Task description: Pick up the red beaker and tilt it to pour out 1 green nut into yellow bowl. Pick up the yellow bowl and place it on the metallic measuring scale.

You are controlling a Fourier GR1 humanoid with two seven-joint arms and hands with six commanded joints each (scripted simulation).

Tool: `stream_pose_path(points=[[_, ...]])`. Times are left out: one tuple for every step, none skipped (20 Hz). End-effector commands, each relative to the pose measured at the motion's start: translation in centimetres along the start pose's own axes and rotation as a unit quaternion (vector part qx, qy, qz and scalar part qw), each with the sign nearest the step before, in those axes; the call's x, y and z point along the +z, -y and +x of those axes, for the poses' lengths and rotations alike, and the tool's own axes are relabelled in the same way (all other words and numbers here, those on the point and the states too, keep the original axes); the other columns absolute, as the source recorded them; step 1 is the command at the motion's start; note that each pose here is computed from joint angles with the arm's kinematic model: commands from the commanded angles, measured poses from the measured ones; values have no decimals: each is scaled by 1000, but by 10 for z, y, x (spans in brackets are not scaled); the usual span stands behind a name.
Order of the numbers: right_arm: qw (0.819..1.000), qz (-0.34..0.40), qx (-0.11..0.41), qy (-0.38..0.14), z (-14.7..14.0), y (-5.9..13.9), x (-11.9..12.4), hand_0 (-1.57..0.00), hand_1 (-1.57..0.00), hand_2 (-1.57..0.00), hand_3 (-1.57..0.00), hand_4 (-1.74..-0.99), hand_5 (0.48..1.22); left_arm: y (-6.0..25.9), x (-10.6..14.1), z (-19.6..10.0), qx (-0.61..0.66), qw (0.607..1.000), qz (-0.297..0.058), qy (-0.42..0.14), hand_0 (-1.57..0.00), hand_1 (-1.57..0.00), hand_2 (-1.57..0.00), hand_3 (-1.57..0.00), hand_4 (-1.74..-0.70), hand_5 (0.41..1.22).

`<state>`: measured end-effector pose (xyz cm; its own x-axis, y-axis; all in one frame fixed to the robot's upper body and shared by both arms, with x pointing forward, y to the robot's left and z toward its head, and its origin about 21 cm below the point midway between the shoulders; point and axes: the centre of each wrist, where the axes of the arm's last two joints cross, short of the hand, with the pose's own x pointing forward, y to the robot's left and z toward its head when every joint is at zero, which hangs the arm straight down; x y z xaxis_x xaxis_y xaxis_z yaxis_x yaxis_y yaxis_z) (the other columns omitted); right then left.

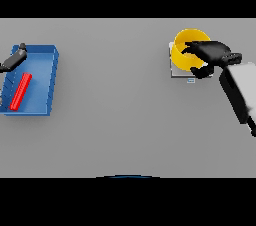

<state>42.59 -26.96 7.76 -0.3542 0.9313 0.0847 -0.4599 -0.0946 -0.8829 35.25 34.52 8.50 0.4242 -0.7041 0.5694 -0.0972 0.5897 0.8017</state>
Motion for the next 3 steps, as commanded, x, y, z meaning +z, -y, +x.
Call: stream_pose_path(points=[[1000, 2, -1, -1, -4, -1, 3, -34, -30, -40, -192, -1500, 763, 1, 0, -5, -1, 1000, -1, 1, 1, 1, 1, 1, -721, 665], [1000, 10, -6, -8, -4, -1, 2, -27, -24, -32, -169, -1491, 752, 3, 0, -1, 2, 1000, -2, 5, 1, 1, 1, 1, -722, 665], [1000, 11, -8, -10, -3, -2, 2, -21, -19, -25, -146, -1478, 738, 6, 1, 1, 5, 1000, -4, 8, 1, 1, 1, 1, -726, 665]])
